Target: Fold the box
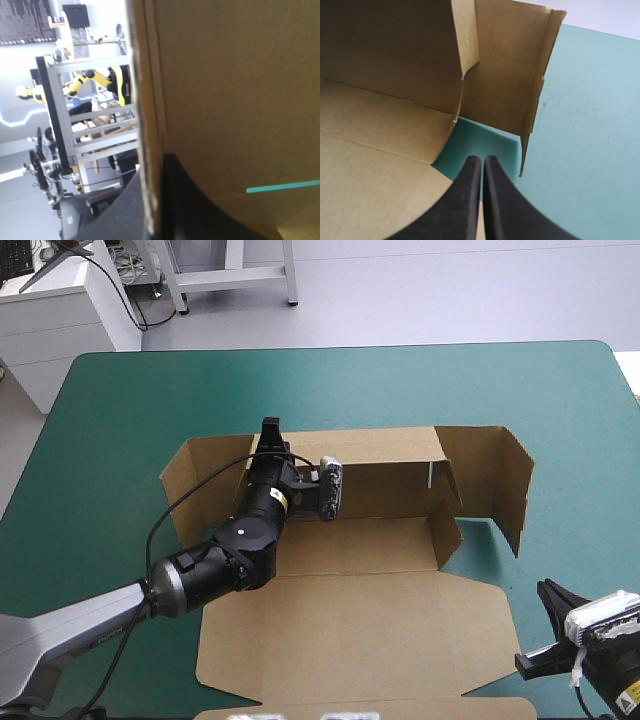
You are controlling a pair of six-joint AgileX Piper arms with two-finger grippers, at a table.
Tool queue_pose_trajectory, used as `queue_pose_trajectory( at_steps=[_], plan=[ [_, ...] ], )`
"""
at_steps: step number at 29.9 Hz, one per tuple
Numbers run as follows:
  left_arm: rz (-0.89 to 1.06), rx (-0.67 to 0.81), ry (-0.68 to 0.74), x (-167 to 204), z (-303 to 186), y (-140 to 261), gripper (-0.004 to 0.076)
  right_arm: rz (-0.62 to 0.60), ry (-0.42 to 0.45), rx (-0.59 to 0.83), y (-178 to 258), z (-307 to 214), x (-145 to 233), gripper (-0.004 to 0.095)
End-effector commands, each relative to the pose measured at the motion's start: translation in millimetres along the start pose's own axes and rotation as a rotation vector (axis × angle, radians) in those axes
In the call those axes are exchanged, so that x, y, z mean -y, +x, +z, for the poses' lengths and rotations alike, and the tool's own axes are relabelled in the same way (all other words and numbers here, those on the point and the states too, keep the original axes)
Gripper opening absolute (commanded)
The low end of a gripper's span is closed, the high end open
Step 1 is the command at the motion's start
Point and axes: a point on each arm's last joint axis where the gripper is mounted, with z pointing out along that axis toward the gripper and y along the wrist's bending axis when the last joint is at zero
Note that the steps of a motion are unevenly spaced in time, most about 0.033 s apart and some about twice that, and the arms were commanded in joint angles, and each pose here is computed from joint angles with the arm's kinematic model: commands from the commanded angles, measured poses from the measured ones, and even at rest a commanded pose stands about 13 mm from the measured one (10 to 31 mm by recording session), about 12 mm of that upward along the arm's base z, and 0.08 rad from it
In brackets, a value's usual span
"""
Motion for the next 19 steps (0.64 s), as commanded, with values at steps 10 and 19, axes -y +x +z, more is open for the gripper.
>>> queue_pose_trajectory(
  at_steps=[10, 19],
  plan=[
    [-0.011, -0.036, -0.166, 4.0, -14.4, 6.9, -0.0008, -0.067, 0.019, 0.066, -12.1, -3.0, 1.8, 0.0135],
    [-0.049, 0.021, -0.158, 9.7, -26.7, -9.5, -0.0008, -0.031, 0.016, 0.069, -12.2, -3.0, 1.7, 0.0705]
  ],
)
